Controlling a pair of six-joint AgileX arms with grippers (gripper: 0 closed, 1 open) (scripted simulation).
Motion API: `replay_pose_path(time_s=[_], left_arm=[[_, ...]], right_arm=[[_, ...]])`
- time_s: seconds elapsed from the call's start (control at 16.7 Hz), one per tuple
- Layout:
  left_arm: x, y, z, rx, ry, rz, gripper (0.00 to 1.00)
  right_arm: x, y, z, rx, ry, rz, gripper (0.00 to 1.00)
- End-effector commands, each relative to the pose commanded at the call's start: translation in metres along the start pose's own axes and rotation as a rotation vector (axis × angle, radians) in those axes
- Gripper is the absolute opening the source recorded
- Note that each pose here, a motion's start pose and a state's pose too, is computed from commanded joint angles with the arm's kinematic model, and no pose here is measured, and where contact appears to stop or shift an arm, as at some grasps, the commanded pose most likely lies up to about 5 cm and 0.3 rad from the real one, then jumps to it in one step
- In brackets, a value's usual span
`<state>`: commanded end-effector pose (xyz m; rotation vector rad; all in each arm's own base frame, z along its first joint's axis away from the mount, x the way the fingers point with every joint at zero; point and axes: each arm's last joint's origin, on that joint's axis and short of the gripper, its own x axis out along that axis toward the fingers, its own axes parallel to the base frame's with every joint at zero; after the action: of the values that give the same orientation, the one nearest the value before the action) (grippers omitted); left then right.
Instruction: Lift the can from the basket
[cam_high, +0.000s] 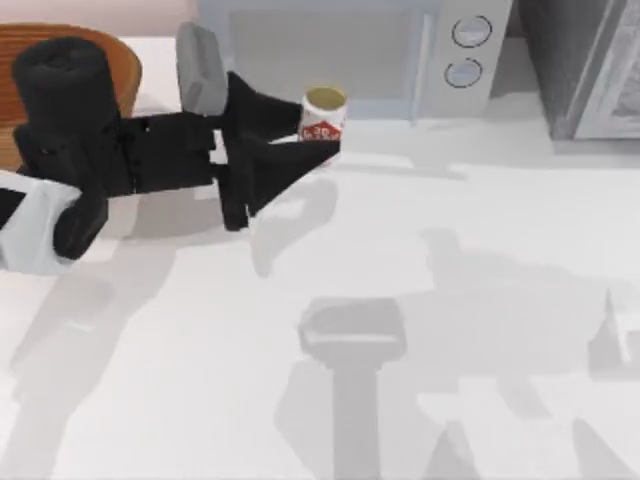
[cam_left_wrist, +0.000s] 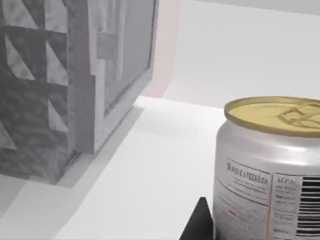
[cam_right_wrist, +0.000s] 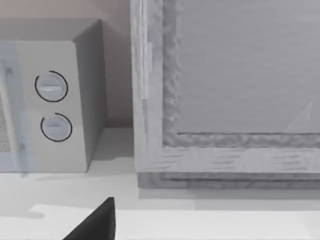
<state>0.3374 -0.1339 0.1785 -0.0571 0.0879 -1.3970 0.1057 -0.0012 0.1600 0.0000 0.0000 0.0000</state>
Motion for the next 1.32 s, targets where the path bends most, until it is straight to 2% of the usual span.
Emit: replay_pose_path(time_s=[0.54, 0.84, 1.02, 1.32], left_arm=[[0.032, 0.054, -0.088, 0.026, -0.003, -0.174, 0.0], [0.036, 0.076, -0.143, 0.066, -0.011, -0.211, 0.0], [0.033, 0.082, -0.153, 0.095, -0.019, -0.192, 0.0], [0.033, 0.082, -0.153, 0.095, -0.019, -0.192, 0.0]], right_arm=[[0.0, 0.0, 0.0, 0.0, 0.0, 0.0, 1.0], [0.0, 0.0, 0.0, 0.0, 0.0, 0.0, 1.0], [0.0, 0.0, 0.0, 0.0, 0.0, 0.0, 1.0], [0.0, 0.0, 0.0, 0.0, 0.0, 0.0, 1.0]])
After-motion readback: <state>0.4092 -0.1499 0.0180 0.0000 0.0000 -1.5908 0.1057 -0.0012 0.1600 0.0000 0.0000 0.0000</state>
